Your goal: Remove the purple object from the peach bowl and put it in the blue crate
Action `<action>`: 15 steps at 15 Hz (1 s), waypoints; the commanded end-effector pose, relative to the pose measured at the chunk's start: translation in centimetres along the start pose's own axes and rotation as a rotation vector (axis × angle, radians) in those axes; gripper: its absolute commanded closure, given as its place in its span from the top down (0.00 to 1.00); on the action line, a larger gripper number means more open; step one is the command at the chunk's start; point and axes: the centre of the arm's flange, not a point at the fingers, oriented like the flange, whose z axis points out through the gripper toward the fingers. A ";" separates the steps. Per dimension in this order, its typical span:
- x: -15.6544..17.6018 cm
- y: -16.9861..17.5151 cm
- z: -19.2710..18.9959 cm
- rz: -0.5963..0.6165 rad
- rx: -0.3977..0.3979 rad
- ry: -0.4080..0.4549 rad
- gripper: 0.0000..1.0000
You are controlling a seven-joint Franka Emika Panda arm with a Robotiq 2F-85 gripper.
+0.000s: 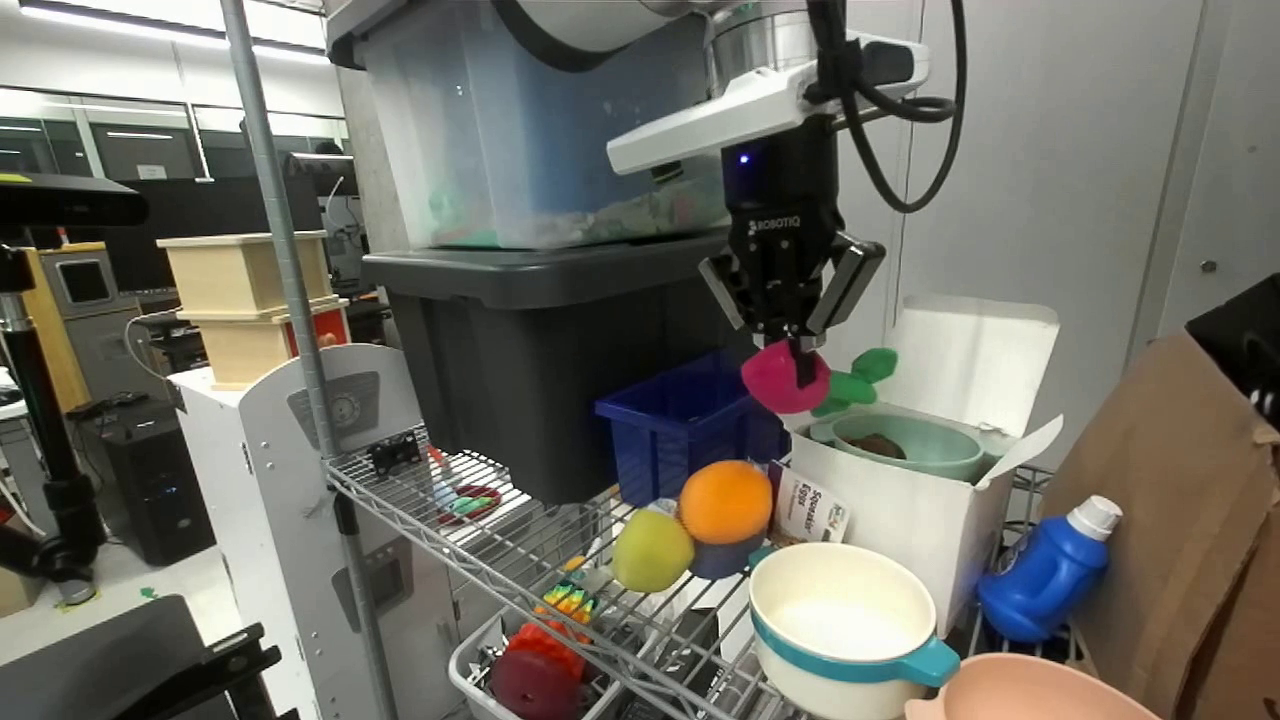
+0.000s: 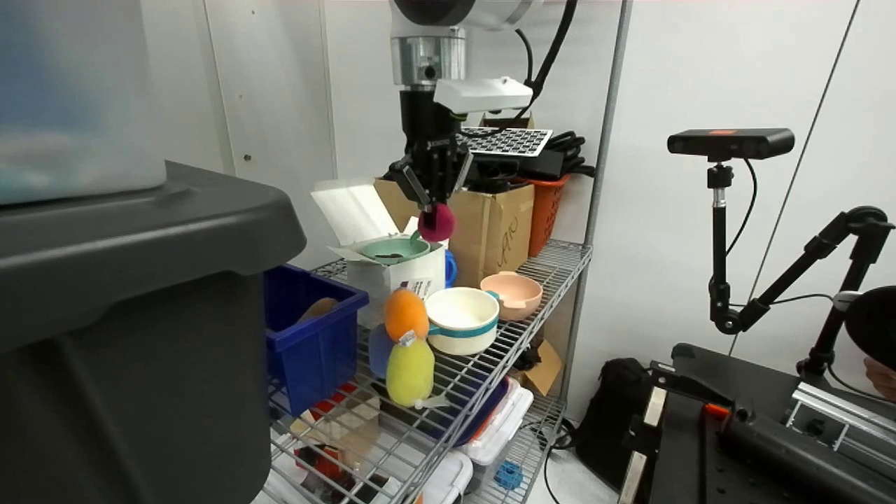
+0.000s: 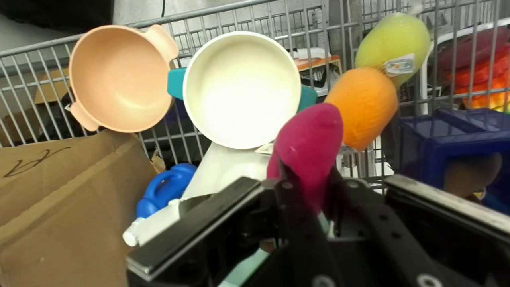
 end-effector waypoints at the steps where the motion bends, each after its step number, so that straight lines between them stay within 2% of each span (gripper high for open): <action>1: -0.3 -3.3 -1.1 -0.037 0.020 0.018 0.04; 9: 0.7 -11.8 -1.3 -0.093 0.043 0.036 0.04; 15: 2.3 -14.9 0.0 -0.068 0.047 0.049 0.04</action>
